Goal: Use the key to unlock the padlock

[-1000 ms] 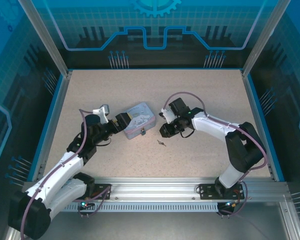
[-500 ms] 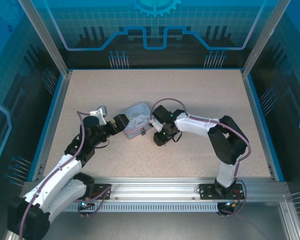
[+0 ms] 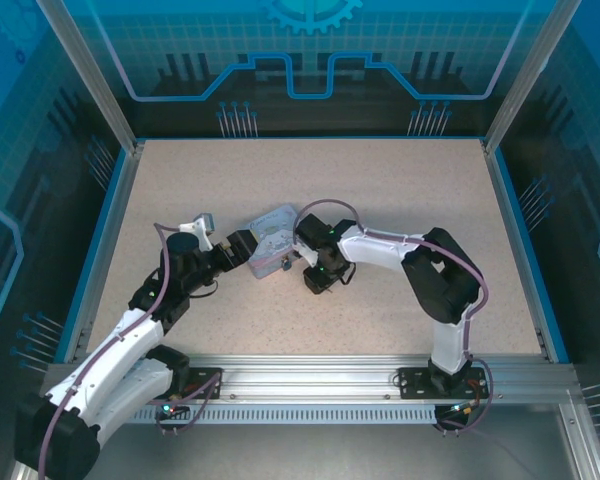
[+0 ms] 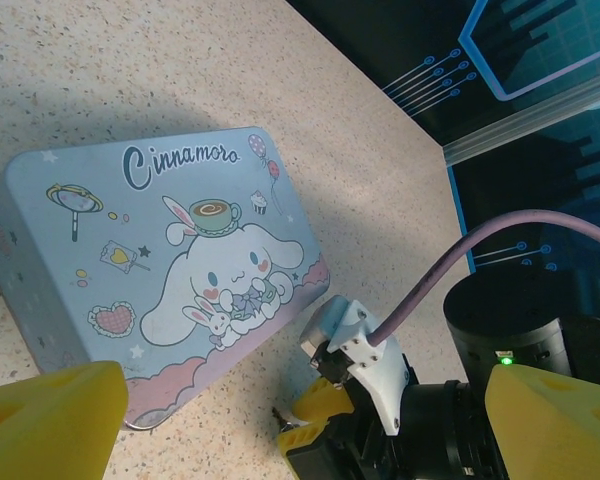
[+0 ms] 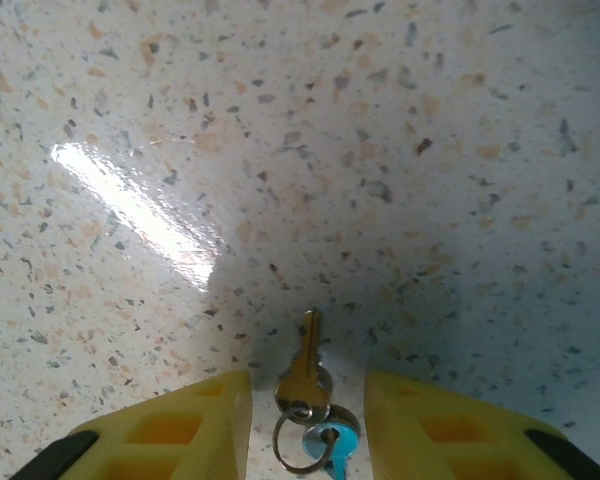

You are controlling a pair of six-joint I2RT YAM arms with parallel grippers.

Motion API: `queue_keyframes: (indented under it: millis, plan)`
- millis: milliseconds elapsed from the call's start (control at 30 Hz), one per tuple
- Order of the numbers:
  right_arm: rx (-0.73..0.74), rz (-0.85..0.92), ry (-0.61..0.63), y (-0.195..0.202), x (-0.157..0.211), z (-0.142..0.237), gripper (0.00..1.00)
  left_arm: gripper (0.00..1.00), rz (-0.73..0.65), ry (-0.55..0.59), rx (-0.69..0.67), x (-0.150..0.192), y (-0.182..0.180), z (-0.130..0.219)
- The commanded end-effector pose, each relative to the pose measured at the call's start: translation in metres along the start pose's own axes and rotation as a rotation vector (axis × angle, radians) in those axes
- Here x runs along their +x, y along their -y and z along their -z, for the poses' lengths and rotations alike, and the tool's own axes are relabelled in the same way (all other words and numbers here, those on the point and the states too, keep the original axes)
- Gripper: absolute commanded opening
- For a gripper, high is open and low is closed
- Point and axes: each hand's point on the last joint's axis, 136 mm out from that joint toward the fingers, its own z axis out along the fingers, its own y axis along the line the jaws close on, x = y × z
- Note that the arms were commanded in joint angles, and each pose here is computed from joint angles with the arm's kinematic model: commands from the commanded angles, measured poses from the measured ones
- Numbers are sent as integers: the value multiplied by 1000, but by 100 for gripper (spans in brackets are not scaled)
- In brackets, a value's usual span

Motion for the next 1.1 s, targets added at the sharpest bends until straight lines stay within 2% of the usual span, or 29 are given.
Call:
queue_keyframes:
  millis: [0, 400, 633, 867, 967, 1067]
  plan:
    - [14, 19, -43, -4, 7, -4, 35, 94, -36, 21, 12, -7, 10, 6]
    - [21, 9, -101, -4, 19, -20, 28, 94, -40, 20, 7, -7, 10, 8]
    - [14, 0, -99, -5, 22, -19, 18, 94, -42, 27, -3, -7, 8, 12]
    - [-9, -14, -35, -6, 15, -1, 8, 94, -45, 31, -5, -7, 7, 14]
    - [-49, -31, 19, -5, 8, 13, 2, 94, -46, 31, 6, -7, 9, 13]
    - [-101, -45, 89, -4, 2, 28, 0, 93, -52, 27, 47, -7, 18, 13]
